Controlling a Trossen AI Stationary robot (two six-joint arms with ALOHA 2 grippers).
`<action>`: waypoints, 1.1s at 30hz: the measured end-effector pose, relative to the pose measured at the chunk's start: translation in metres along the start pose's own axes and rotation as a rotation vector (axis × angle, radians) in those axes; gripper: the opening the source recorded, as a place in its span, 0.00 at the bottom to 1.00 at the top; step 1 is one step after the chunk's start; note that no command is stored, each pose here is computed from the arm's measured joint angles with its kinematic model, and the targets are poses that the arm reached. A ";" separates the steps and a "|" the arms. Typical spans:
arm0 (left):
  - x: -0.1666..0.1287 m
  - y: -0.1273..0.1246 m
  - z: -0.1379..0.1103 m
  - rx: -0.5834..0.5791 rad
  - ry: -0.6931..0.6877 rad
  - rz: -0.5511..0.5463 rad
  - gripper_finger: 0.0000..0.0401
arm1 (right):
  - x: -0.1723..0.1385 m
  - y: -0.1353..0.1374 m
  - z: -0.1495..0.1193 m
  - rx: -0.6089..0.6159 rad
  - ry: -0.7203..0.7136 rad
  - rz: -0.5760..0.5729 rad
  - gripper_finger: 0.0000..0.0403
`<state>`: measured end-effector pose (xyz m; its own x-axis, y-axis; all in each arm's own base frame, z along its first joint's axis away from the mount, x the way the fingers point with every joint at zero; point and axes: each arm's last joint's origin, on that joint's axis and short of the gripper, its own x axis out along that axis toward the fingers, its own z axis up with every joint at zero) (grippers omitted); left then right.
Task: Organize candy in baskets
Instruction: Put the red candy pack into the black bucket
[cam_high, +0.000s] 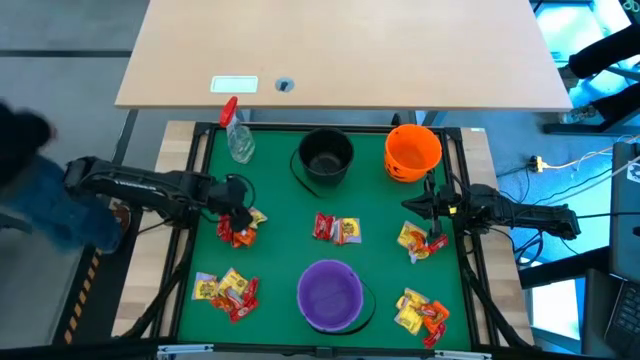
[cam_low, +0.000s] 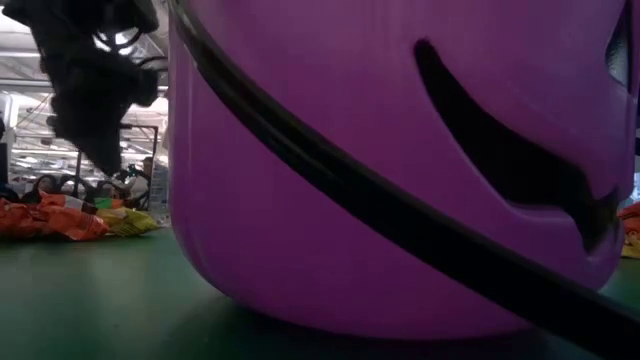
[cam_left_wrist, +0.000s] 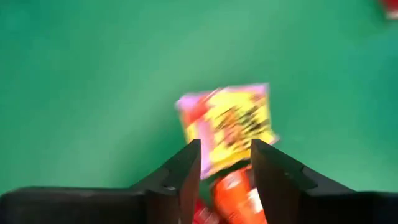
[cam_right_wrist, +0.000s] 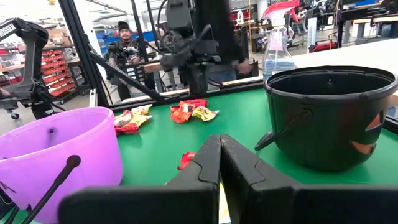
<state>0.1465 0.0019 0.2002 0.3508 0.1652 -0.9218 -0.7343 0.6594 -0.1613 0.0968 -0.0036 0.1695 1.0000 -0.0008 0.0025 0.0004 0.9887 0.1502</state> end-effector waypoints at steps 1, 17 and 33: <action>0.000 0.002 -0.002 -0.032 0.022 0.028 0.35 | 0.000 0.000 0.000 0.000 0.000 0.000 0.02; 0.005 0.009 -0.013 -0.302 0.207 0.129 0.37 | 0.000 0.000 0.000 0.000 0.000 0.000 0.02; 0.032 -0.001 -0.012 -0.298 0.314 0.247 0.37 | 0.000 0.000 0.000 0.000 0.000 0.000 0.02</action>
<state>0.1518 -0.0022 0.1669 -0.0127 0.0310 -0.9994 -0.9236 0.3826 0.0236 0.0968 -0.0036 0.1695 1.0000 -0.0005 0.0025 0.0002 0.9886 0.1503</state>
